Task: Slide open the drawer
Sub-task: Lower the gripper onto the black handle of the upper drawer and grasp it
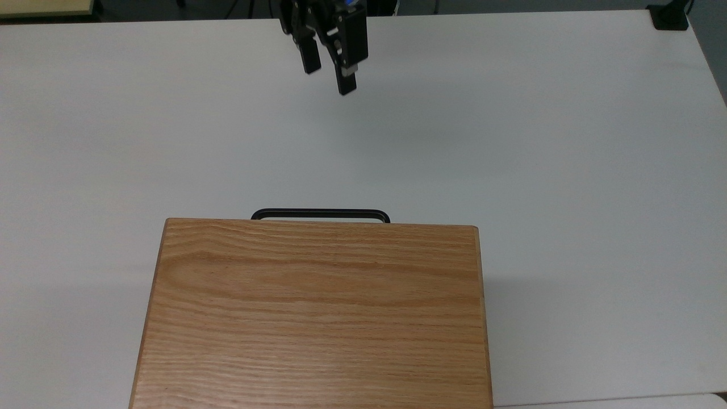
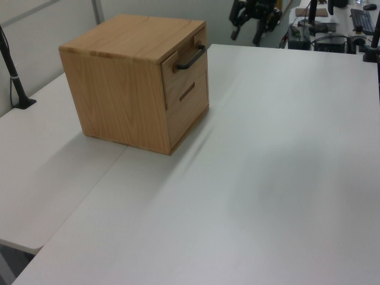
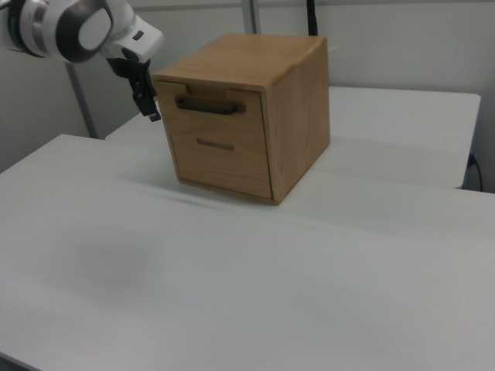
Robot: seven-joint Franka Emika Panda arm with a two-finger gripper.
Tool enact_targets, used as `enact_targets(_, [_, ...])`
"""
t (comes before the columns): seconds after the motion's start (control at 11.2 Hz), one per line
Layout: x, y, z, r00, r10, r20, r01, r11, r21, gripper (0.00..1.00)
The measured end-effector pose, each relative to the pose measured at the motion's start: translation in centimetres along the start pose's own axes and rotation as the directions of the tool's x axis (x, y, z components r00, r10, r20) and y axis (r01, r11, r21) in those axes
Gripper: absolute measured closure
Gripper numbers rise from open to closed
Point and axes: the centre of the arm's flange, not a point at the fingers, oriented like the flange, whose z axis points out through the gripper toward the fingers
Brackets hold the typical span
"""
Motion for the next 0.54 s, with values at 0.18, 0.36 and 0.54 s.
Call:
enact_targets(0.18, [1.2,-0.8,2.2,0.993,0.119,0.002,-0.119,0.990,0.081,0.44])
enact_targets(0.36, [2.4,-1.0,4.7,0.982,0.188,0.006,-0.187,0.974,0.130,0.47])
enact_targets(0.54, [3.6,-0.9,6.4,0.965,0.260,0.027,-0.261,0.950,0.172,0.48])
